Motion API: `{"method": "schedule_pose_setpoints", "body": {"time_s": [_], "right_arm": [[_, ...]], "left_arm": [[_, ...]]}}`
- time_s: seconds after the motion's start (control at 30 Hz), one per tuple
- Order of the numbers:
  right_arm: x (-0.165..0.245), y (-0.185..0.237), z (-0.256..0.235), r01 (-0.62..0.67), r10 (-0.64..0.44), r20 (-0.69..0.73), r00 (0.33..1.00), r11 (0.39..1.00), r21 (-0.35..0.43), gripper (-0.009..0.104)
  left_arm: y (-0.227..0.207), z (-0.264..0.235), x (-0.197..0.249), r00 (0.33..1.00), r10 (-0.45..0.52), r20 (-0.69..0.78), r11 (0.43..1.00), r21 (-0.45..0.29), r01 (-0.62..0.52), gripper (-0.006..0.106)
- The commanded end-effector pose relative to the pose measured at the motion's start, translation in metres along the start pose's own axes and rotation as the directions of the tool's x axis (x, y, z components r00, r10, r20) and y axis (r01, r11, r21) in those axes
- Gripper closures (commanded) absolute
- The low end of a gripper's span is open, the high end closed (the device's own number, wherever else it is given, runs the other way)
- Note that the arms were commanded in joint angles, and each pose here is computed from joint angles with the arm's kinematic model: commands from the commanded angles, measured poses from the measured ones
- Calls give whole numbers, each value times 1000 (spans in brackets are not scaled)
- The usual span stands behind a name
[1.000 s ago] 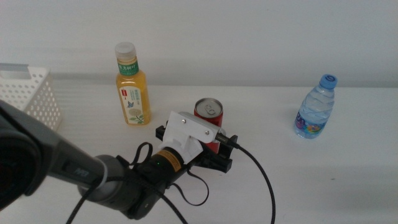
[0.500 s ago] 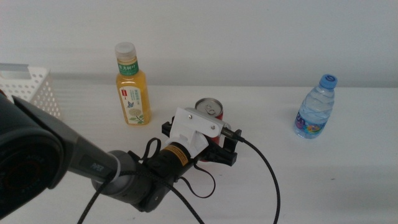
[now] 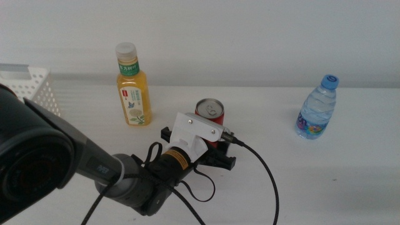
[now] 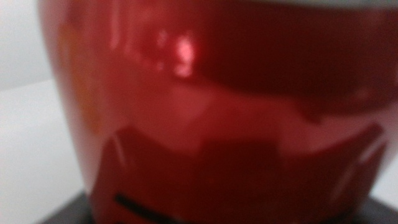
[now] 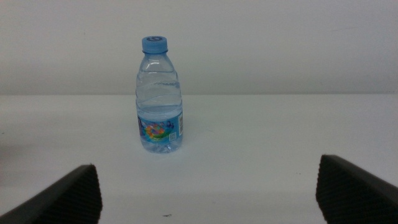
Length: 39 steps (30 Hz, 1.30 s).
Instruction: Use arms to grab the bottles and put them into the dustbin to the left of the table.
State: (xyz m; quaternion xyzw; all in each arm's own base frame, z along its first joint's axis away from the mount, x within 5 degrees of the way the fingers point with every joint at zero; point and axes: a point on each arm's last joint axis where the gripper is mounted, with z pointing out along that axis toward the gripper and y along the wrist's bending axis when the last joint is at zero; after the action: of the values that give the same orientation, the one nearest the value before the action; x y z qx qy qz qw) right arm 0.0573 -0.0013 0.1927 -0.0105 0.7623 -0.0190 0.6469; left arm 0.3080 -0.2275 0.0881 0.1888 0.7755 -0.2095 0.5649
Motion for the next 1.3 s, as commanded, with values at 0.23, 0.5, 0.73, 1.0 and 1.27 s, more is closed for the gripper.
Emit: {"method": "schedule_pose_setpoints", "body": {"time_s": [0.23, 0.5, 0.73, 1.0, 1.27], "right_arm": [[14, 0, 3, 7, -7, -34, 999, 1000, 5, 3], [14, 0, 3, 7, -7, -34, 999, 1000, 5, 3], [14, 0, 3, 7, -7, -34, 999, 1000, 5, 3], [14, 0, 3, 7, -7, -34, 999, 1000, 5, 3], [14, 0, 3, 7, -7, -34, 999, 1000, 5, 3]], "left_arm": [[-4, -5, -7, 991, 70, 115, 997, 16, -72, 103], [-1, -63, -32, 991, 120, 67, 993, -31, -118, 102], [4, -119, -68, 987, 158, -25, 983, -96, -160, 102], [-2, -171, -106, 984, 149, -95, 987, -50, -155, 102], [-4, -182, -115, 987, 144, -74, 989, -34, -147, 102]]}}
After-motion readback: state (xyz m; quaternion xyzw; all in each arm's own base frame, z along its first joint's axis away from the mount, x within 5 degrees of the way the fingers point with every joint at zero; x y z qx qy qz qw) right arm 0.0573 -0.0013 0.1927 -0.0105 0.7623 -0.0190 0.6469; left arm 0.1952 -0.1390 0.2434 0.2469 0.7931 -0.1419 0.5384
